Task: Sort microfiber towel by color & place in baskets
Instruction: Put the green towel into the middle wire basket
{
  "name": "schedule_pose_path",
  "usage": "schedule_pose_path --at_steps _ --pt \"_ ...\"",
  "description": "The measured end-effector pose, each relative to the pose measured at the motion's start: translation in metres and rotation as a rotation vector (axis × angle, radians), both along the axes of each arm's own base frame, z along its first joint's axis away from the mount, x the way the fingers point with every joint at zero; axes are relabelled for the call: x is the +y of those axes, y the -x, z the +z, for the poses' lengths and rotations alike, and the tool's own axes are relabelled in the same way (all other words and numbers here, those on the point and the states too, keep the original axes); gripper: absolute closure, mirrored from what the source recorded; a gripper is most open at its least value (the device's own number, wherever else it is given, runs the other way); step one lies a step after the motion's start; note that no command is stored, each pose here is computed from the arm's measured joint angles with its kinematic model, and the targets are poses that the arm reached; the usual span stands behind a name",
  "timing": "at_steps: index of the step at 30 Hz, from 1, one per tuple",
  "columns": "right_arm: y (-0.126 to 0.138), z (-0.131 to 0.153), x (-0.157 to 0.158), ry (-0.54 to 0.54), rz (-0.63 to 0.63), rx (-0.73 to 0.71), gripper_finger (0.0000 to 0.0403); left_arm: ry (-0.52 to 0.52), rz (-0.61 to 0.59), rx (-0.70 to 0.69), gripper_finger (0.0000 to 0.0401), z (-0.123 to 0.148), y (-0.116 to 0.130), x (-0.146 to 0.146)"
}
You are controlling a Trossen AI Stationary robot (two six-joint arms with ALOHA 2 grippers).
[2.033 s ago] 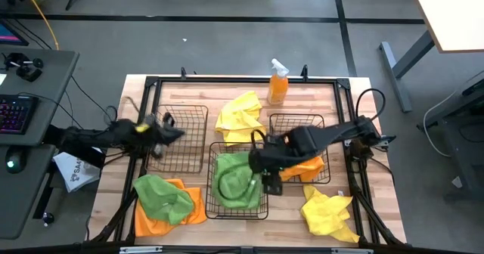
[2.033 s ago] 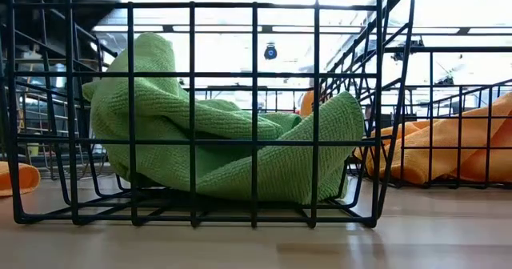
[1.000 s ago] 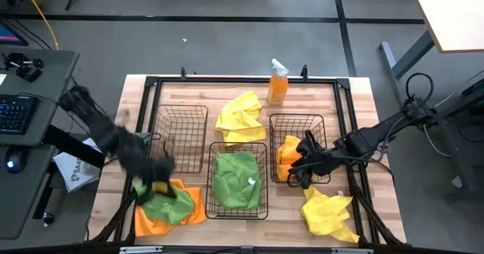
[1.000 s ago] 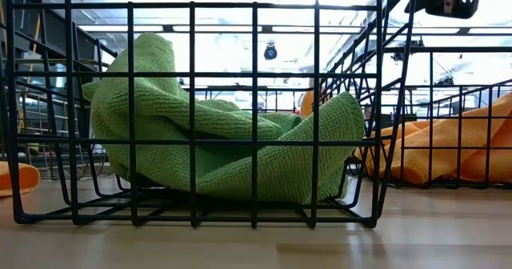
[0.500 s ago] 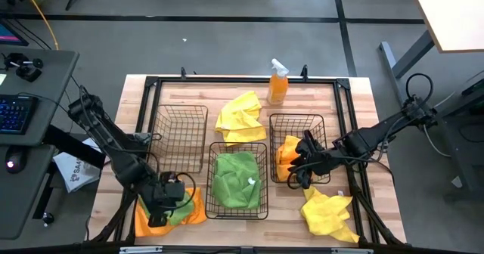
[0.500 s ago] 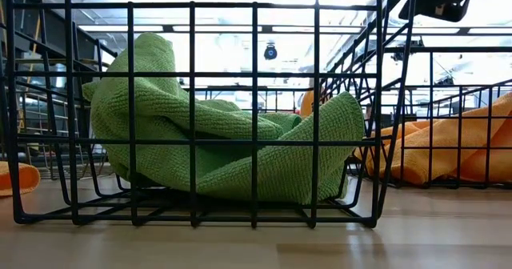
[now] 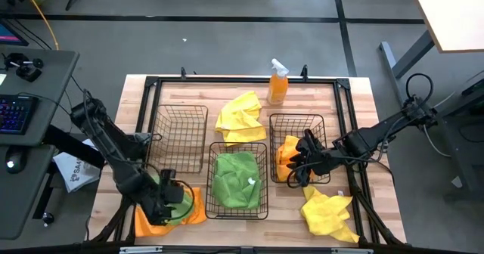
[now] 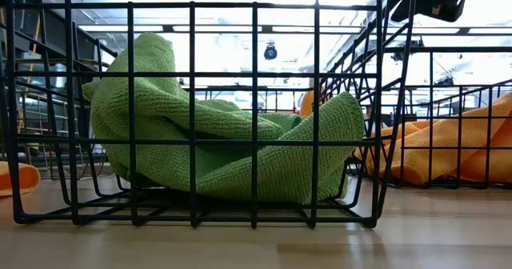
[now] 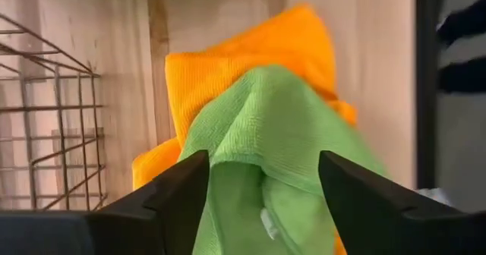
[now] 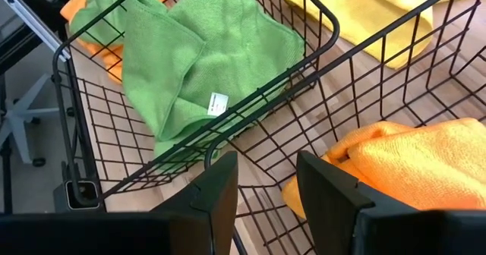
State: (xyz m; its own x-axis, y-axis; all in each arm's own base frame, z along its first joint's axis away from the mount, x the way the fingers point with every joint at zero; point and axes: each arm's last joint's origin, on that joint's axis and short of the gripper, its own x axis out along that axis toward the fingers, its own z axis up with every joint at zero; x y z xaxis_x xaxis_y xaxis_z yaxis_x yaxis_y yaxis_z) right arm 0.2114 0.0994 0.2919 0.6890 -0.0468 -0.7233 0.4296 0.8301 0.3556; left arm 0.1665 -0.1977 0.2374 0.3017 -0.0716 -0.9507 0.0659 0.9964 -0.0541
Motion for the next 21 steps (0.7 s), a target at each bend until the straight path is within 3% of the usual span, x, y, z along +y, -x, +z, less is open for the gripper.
schedule_pose_path --at_steps 6,9,11,13,17,19,21 --pt "0.0 0.0 0.0 0.0 0.0 0.0 0.0274 -0.116 -0.062 0.067 0.0154 -0.03 -0.011 -0.009" --pt "0.0 0.0 0.0 0.001 -0.001 0.0 0.0274 -0.119 -0.061 0.133 0.0159 -0.042 -0.017 -0.012" --pt "0.0 0.0 0.0 0.001 -0.001 0.0 0.0274 -0.085 -0.065 0.182 0.0178 -0.046 -0.018 -0.013" --pt "0.0 0.0 0.0 0.002 -0.001 0.0 0.0274 -0.042 -0.067 0.215 0.0222 -0.043 -0.017 -0.012" --pt "0.0 0.0 0.0 -0.004 -0.007 0.001 0.0274 0.064 -0.067 0.222 0.0369 -0.001 -0.011 -0.008" --pt "0.0 0.0 0.0 -0.003 -0.007 0.001 0.0274 0.101 -0.023 0.17 0.0384 0.037 -0.007 0.001" --pt "0.0 0.0 0.0 -0.002 -0.005 0.001 0.0274 0.148 0.012 0.028 0.039 0.085 -0.002 0.014"
